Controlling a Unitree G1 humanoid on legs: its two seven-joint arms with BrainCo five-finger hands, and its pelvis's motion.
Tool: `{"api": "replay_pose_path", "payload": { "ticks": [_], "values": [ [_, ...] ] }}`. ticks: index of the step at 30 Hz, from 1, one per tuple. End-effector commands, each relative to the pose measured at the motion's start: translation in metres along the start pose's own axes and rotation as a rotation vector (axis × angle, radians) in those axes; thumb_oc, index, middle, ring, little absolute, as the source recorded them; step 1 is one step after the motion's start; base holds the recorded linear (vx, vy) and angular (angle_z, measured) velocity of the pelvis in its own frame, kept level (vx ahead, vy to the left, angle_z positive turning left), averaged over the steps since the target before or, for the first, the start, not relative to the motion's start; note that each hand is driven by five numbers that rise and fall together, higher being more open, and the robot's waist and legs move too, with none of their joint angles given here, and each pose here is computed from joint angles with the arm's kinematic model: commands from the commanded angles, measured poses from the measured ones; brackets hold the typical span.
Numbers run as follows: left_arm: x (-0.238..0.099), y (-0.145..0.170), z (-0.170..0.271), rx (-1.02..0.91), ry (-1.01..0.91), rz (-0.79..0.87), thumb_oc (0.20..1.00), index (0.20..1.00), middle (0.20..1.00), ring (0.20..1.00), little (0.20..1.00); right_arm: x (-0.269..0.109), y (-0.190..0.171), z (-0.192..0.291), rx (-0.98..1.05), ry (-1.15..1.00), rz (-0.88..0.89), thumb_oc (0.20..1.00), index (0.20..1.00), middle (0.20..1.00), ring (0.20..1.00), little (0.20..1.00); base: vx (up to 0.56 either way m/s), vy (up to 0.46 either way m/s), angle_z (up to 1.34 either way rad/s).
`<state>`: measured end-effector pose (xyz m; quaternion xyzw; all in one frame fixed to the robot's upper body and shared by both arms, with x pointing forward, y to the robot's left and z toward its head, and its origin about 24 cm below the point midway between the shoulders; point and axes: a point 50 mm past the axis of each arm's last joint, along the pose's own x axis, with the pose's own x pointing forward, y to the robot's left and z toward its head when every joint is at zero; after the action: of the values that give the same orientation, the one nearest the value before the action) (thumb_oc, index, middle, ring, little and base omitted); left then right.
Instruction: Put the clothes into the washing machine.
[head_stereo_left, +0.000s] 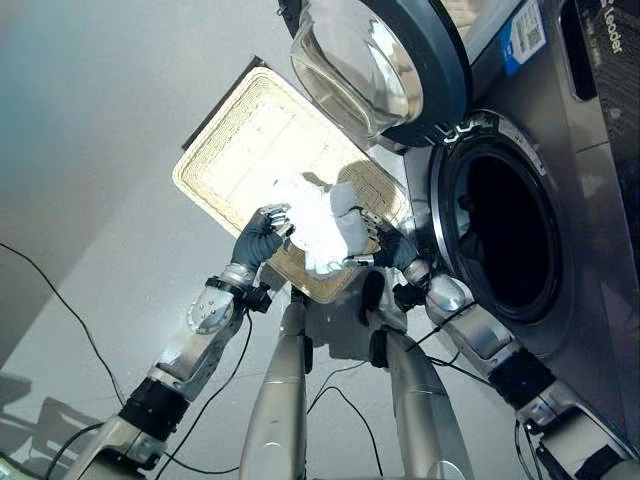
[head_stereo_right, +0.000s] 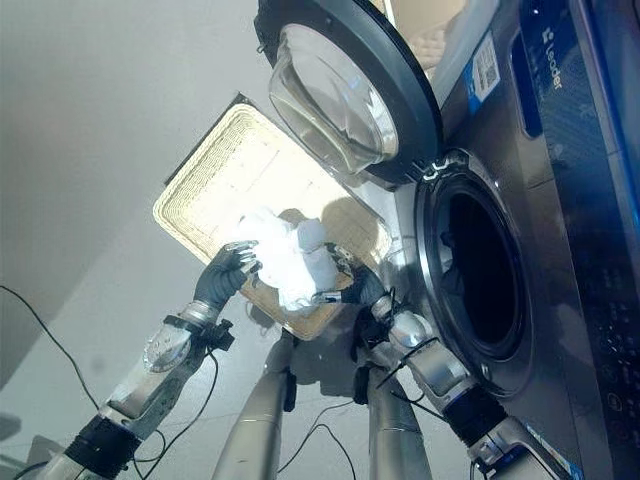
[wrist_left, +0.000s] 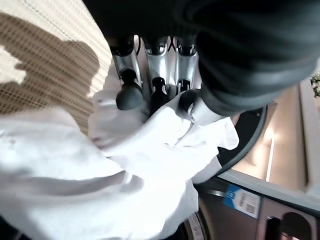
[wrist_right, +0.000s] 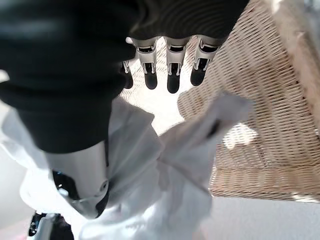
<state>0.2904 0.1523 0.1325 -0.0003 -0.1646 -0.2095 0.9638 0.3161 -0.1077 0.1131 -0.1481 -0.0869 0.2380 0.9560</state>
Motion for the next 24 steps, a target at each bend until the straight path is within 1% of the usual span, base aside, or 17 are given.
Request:
{"api": "replay_pose_path", "payload": {
  "ticks": [1, 4, 6, 8, 12, 14, 15, 16, 17, 19, 20, 21, 24],
  "values": [
    [0.008, -0.036, 0.030, -0.132, -0.153, -0.268, 0.200, 0.200, 0.200, 0.200, 0.200, 0.004, 0.012, 0.009, -0.008, -0.035, 0.072, 1.000, 1.000, 1.000, 1.000, 1.000, -0.01, 0.014, 0.05],
    [0.008, -0.045, 0.031, -0.161, -0.157, -0.347, 0.200, 0.200, 0.200, 0.200, 0.200, 0.005, 0.016, 0.005, -0.011, 0.011, 0.122, 1.000, 1.000, 1.000, 1.000, 1.000, 0.00, 0.006, 0.01],
    [0.009, -0.054, 0.031, -0.193, -0.153, -0.421, 0.200, 0.200, 0.200, 0.200, 0.200, 0.004, 0.023, -0.002, -0.064, 0.067, 0.189, 1.000, 1.000, 1.000, 1.000, 1.000, 0.00, 0.000, 0.00],
    [0.010, -0.059, 0.029, -0.208, -0.135, -0.462, 0.200, 0.200, 0.200, 0.200, 0.200, 0.004, 0.029, -0.003, -0.060, 0.069, 0.247, 1.000, 1.000, 1.000, 1.000, 1.000, 0.00, 0.000, 0.00],
    [0.011, -0.066, 0.025, -0.215, -0.098, -0.486, 0.200, 0.200, 0.200, 0.200, 0.200, 0.004, 0.036, 0.004, 0.042, 0.025, 0.298, 1.000, 1.000, 1.000, 1.000, 1.000, 0.00, 0.000, 0.00],
    [0.013, -0.071, 0.019, -0.210, -0.054, -0.496, 0.200, 0.200, 0.200, 0.200, 0.200, 0.006, 0.041, 0.013, 0.135, -0.046, 0.295, 1.000, 1.000, 1.000, 1.000, 1.000, 0.00, 0.000, 0.00],
    [0.012, -0.072, 0.016, -0.217, -0.042, -0.498, 0.200, 0.200, 0.200, 0.200, 0.200, 0.006, 0.041, 0.016, 0.165, -0.070, 0.286, 0.959, 0.959, 0.959, 0.959, 0.959, 0.00, 0.000, 0.00],
    [0.012, -0.072, 0.016, -0.217, -0.042, -0.498, 0.200, 0.200, 0.200, 0.200, 0.200, 0.006, 0.041, 0.016, 0.165, -0.070, 0.286, 0.871, 0.871, 0.871, 0.871, 0.871, 0.00, 0.000, 0.00],
    [0.010, -0.075, 0.011, -0.229, -0.017, -0.505, 0.200, 0.200, 0.200, 0.200, 0.200, 0.005, 0.041, 0.022, 0.234, -0.116, 0.250, 0.200, 0.200, 0.200, 0.200, 0.200, 0.00, 0.000, 0.00],
    [0.009, -0.074, 0.010, -0.242, -0.009, -0.500, 0.200, 0.200, 0.200, 0.200, 0.200, 0.005, 0.040, 0.024, 0.259, -0.136, 0.243, 0.200, 0.200, 0.200, 0.200, 0.200, 0.00, 0.012, -0.02],
    [0.008, -0.077, 0.005, -0.244, 0.014, -0.498, 0.200, 0.200, 0.200, 0.200, 0.200, 0.003, 0.044, 0.024, 0.338, -0.147, 0.234, 0.200, 0.200, 0.200, 0.200, 0.200, 0.00, 0.022, -0.05],
    [0.007, -0.078, 0.001, -0.250, 0.026, -0.494, 0.200, 0.200, 0.200, 0.200, 0.200, 0.003, 0.044, 0.024, 0.377, -0.152, 0.225, 0.200, 0.200, 0.200, 0.200, 0.200, 0.00, 0.023, -0.06],
    [0.006, -0.080, -0.004, -0.251, 0.058, -0.482, 0.200, 0.200, 0.200, 0.200, 0.200, 0.002, 0.045, 0.022, 0.447, -0.161, 0.195, 0.200, 0.200, 0.200, 0.200, 0.200, -0.01, 0.005, -0.06]
  ]
}}
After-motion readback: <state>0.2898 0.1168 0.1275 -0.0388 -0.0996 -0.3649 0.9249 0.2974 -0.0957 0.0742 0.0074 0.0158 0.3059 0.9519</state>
